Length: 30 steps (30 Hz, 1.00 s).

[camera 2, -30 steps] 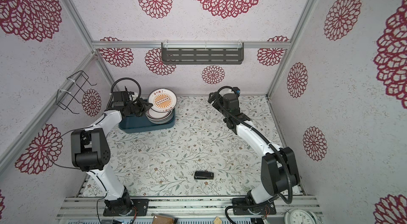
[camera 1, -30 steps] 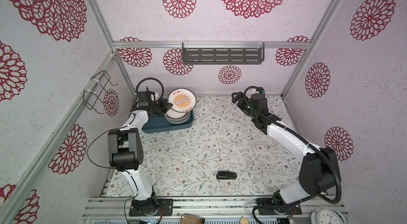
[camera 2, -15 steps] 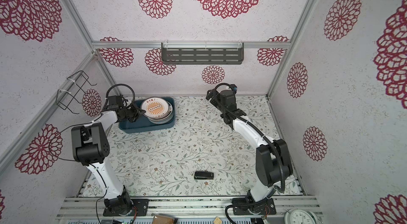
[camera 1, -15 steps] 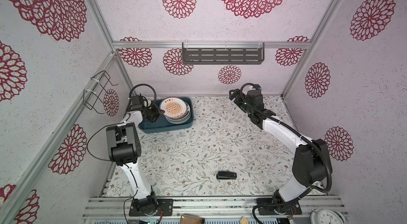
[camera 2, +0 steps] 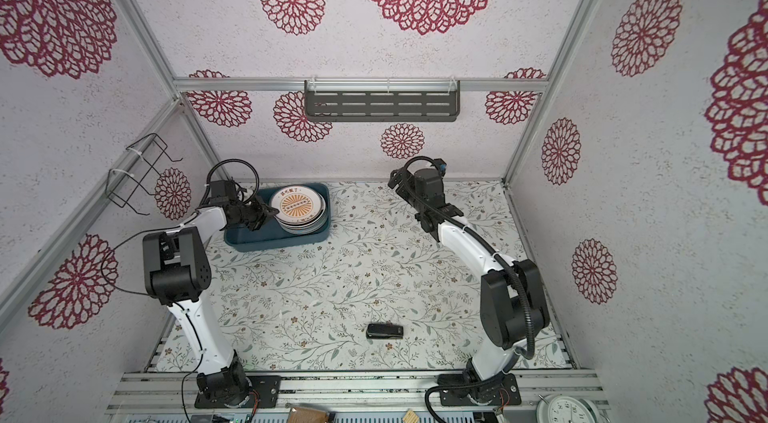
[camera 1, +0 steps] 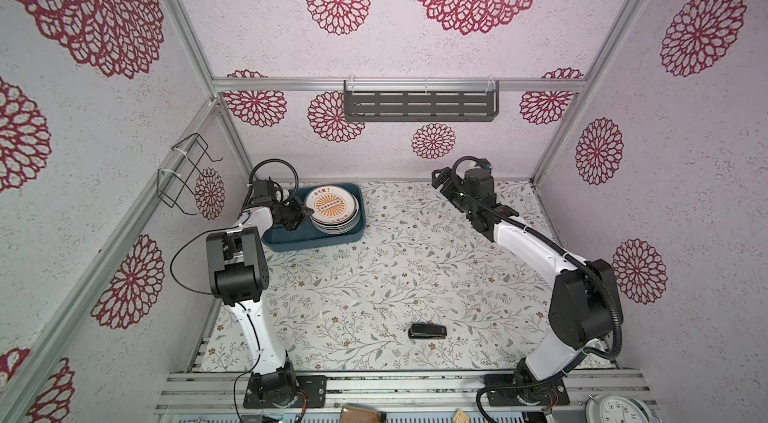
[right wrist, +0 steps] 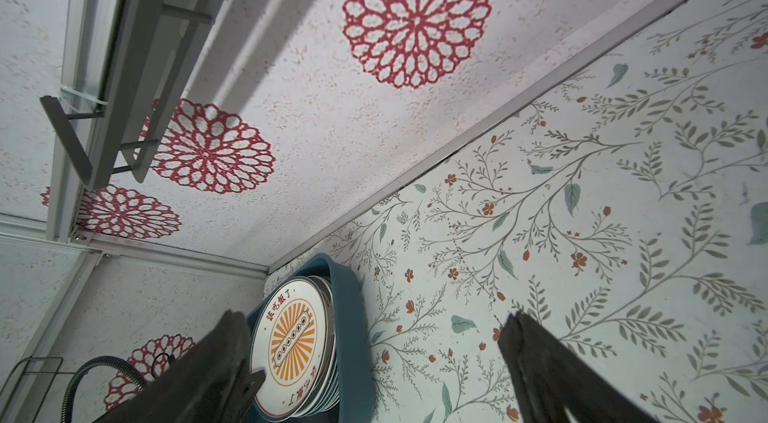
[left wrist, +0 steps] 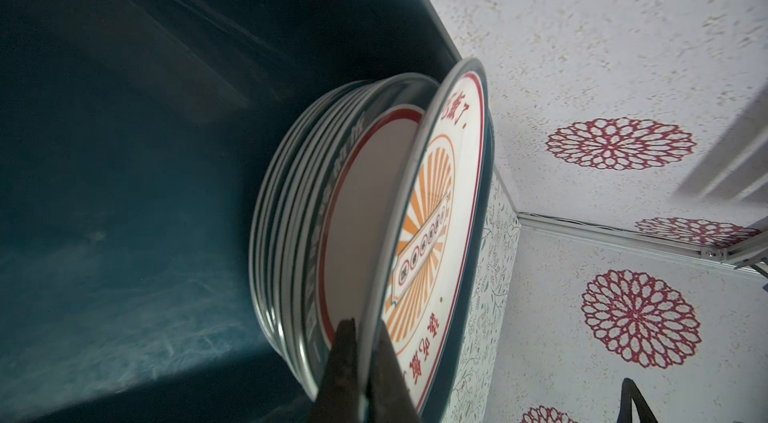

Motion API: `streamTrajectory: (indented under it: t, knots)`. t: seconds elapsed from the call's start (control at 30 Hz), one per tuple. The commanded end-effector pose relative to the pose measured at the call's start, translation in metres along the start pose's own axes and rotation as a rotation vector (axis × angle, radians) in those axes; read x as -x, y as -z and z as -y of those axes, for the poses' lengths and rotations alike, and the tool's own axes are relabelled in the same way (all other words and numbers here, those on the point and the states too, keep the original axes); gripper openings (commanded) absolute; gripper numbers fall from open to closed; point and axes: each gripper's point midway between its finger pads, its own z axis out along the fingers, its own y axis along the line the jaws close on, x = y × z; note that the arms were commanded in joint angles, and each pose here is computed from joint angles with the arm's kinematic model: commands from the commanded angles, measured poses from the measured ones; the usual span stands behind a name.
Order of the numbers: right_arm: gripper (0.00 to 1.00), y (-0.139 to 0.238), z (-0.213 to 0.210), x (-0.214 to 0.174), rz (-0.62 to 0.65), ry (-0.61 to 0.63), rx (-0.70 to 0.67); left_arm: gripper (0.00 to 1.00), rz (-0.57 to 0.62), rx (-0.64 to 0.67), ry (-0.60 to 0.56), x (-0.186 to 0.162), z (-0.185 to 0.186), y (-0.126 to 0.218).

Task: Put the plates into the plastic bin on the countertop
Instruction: 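Lower sunburst plate into the bin with left gripper while right retracts, then open left gripper to release sunburst plate against the stack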

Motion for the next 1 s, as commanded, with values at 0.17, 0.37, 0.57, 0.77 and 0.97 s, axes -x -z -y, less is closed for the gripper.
streamTrajectory:
  t: [0.17, 0.37, 0.57, 0.77, 0.97]
  knots:
    - [0.99, -0.002, -0.005, 0.013, 0.039, -0.021, 0.002, 0.07, -0.028, -0.026, -0.028, 0.002, 0.012, -0.011]
    - [0.99, -0.006, -0.003, 0.012, 0.037, -0.031, 0.004, 0.20, -0.025, -0.013, -0.032, 0.004, 0.013, -0.009]
    - [0.99, -0.010, 0.000, 0.010, 0.034, -0.041, -0.006, 0.40, -0.020, 0.015, -0.035, 0.006, 0.013, -0.007]
    - [0.99, -0.008, 0.005, 0.011, 0.043, -0.038, -0.031, 0.72, -0.007, 0.030, -0.050, 0.009, 0.017, -0.003]
    - [0.99, -0.008, 0.005, 0.012, 0.045, -0.033, -0.031, 0.84, 0.010, 0.060, -0.075, 0.012, 0.020, -0.001]
